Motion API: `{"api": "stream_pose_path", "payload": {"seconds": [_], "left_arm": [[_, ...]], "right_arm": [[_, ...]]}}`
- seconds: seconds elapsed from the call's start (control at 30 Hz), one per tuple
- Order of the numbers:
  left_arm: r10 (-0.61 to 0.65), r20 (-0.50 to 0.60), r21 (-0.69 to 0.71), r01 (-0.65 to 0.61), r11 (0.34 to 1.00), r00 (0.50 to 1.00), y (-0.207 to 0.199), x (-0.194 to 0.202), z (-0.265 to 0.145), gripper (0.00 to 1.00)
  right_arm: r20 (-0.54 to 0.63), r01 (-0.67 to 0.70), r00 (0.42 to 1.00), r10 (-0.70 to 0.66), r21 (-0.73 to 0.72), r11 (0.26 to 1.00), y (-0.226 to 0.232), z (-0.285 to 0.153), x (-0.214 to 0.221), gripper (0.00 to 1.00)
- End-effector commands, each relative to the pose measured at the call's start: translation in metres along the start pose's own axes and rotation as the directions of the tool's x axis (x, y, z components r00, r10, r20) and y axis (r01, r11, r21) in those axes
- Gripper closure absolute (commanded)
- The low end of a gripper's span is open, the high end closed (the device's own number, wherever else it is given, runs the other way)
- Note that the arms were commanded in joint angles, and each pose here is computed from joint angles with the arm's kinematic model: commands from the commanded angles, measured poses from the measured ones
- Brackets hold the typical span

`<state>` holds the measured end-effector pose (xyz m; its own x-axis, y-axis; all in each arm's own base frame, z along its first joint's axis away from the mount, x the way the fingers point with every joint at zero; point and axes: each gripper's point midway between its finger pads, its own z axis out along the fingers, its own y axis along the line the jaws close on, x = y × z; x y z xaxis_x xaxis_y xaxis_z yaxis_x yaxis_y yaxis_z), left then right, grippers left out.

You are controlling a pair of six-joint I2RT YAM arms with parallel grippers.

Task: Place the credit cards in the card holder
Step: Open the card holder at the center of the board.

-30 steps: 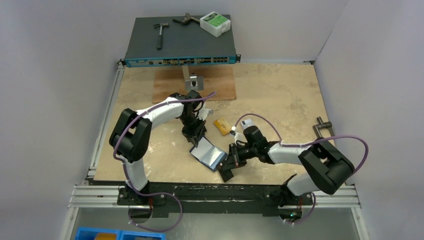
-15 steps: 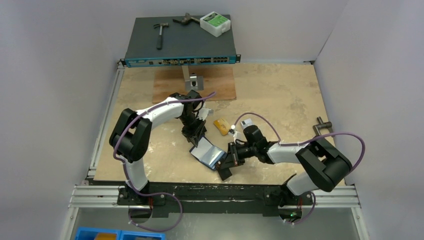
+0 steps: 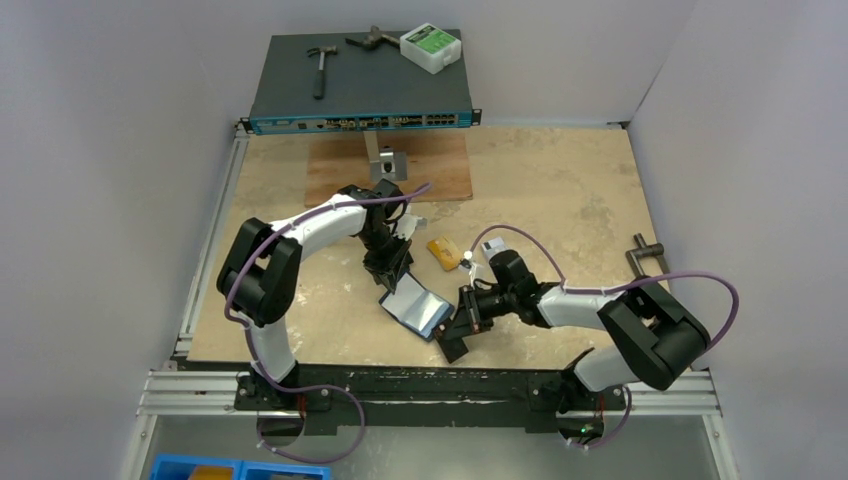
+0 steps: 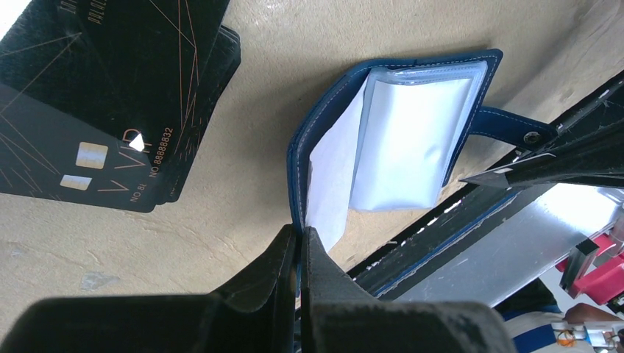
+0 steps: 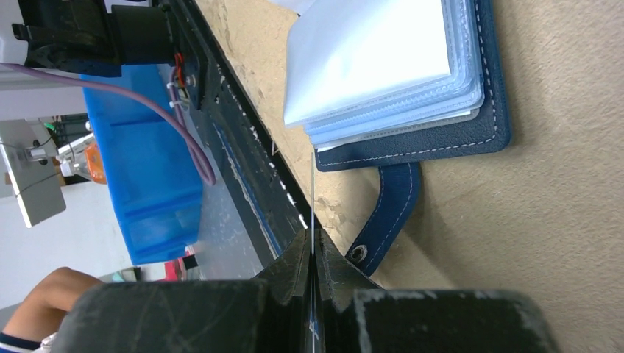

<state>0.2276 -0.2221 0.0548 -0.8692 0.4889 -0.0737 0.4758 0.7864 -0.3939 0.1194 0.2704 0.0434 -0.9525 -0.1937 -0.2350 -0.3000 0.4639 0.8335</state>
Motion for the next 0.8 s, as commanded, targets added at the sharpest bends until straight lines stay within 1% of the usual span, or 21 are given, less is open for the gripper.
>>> {"api": "stream_pose_path", "payload": {"seconds": [0.0,0.53,0.67,0.77], "left_arm": [[0.032,0.053,-0.002,-0.032,0.999,0.998,-0.002,-0.006,-0.011,1.00],[0.032,0.052,0.001,-0.032,0.999,0.998,-0.003,-0.007,-0.011,1.00],[0.034,0.056,0.005,-0.034,0.999,0.998,-0.004,-0.007,-0.013,1.00],[0.036,0.064,0.039,-0.039,0.998,0.997,-0.011,-0.009,-0.014,1.00]], "right_arm": [[0.010,0.056,0.998,-0.056,-0.037,0.998,0.012,-0.003,-0.010,1.00],[0.035,0.021,0.999,-0.019,-0.067,0.998,0.007,0.011,-0.023,1.00],[0.059,0.006,0.998,-0.002,-0.059,0.998,0.004,0.017,-0.031,1.00],[0.090,0.007,0.996,-0.003,-0.055,0.998,0.005,0.019,-0.043,1.00]]}}
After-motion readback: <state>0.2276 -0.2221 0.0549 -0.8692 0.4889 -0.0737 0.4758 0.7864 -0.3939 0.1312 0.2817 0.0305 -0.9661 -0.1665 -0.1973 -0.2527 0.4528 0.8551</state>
